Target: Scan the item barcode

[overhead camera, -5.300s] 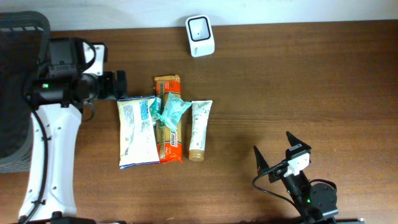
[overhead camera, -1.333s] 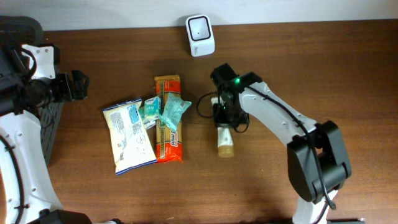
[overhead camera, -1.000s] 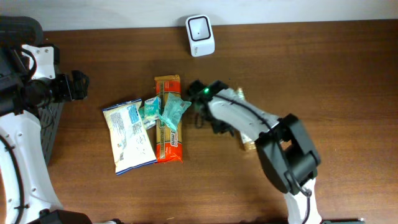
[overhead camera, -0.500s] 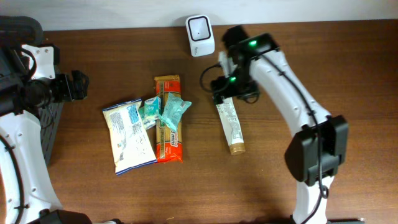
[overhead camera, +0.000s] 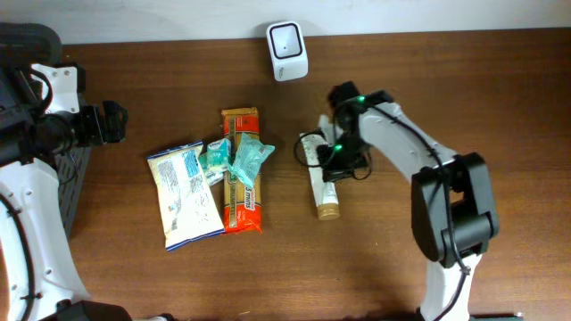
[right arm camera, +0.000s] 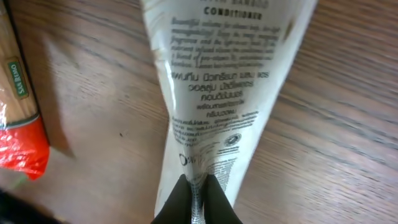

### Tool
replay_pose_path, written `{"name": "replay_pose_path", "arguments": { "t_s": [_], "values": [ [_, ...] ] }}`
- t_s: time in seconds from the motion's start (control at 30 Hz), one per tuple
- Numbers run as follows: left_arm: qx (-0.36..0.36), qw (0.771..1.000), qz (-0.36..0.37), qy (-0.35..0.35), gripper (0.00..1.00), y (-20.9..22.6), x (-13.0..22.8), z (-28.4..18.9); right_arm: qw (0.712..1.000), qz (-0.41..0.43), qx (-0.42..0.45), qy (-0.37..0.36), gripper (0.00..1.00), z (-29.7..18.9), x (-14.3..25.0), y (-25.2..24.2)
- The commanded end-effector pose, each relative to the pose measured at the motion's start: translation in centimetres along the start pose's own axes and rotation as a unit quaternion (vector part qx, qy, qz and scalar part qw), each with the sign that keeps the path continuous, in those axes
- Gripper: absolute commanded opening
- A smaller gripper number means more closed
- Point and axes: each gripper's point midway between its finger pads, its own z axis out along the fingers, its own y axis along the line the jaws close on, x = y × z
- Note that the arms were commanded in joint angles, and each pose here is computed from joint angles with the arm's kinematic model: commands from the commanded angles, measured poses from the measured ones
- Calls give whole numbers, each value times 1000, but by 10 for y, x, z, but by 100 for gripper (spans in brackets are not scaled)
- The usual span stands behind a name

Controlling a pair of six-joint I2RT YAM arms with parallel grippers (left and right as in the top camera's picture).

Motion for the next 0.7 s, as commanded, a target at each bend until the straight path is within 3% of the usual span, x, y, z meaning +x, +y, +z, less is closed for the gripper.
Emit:
{"name": "replay_pose_path", "arguments": {
  "t_s": [0.0, 0.1, 0.13, 0.2, 0.27, 0.4, 0.47, 0.53, 0.6, 0.67],
  "values": [
    [4, 1000, 6, -5, 99, -2, -3, -2, 995, 11, 95, -17, 4, 13, 0, 13],
    [4, 1000, 6, -5, 99, -2, -3, -2, 987, 41, 149, -41, 4, 4, -6, 8],
    [4, 1000, 6, -5, 99, -2, -3, -2, 973, 53, 216, -59, 4, -30, -11, 0],
    [4, 1000, 6, -5, 99, -2, -3, -2, 960, 50, 264, -84, 4, -53, -17, 1],
    [4, 1000, 6, -5, 99, -2, -3, -2, 957, 31, 277, -80, 4, -44, -15, 10],
    [4, 1000, 6, -5, 99, -2, -3, -2, 975, -12, 221, -13, 4, 30, -4, 51],
    [4, 1000, 6, -5, 99, -2, -3, -2, 982, -24, 188, 0, 4, 42, -3, 63],
    [4, 1000, 6, -5, 99, -2, -3, -2, 988, -15, 156, -15, 4, 24, -9, 69],
    [4, 1000, 6, -5, 99, -2, -3, -2, 996, 3, 77, -55, 4, -30, -21, 76],
    [4, 1000, 6, -5, 99, -2, -3, -2, 994, 58, 41, -83, 7, -71, -29, 46]
  ]
}}
